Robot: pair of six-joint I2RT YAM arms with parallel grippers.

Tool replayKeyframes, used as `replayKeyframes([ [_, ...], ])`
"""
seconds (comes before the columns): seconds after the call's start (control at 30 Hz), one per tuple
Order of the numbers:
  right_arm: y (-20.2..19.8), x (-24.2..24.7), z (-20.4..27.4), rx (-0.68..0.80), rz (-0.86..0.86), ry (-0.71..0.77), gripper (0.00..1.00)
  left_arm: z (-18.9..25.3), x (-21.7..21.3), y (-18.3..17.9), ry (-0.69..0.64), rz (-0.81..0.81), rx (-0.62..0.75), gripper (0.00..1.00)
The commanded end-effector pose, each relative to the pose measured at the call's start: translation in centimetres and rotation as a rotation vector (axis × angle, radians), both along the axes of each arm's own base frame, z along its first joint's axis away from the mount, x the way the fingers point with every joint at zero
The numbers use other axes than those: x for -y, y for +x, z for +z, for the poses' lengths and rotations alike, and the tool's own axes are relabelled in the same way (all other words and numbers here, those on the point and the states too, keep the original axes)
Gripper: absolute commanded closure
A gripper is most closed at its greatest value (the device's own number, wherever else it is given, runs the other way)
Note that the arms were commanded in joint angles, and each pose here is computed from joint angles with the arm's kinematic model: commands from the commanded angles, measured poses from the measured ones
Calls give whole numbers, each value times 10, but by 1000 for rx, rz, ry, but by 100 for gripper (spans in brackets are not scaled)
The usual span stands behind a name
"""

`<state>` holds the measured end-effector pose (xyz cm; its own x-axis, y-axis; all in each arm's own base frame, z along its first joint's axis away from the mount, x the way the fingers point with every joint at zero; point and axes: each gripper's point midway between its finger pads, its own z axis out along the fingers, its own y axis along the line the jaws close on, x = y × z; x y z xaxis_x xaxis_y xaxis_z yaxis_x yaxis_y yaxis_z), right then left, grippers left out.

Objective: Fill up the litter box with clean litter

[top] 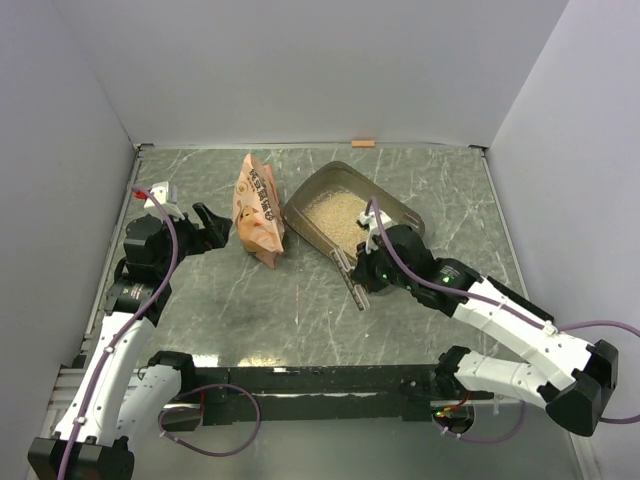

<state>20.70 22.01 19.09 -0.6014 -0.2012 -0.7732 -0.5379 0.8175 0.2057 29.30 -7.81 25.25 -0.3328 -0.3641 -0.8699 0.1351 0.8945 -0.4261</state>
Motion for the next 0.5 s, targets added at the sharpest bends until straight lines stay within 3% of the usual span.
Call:
replayKeyframes([
  [0.0,-35,3,-34,-153,97,-56,100,11,4,4,-24,-18,42,3],
  [0.07,-43,4,-53,-206,98,-67,100,10,5,4,-25,-21,37,3],
  [0.2,-40,13,-84,-269,3,-115,86,10,5,4,-25,-24,37,3],
  [0.27,-42,12,-97,-298,-5,-123,85,10,5,4,-25,-24,39,3],
  [0.47,-40,15,-119,-340,-67,-157,71,7,6,4,-26,-30,28,3],
])
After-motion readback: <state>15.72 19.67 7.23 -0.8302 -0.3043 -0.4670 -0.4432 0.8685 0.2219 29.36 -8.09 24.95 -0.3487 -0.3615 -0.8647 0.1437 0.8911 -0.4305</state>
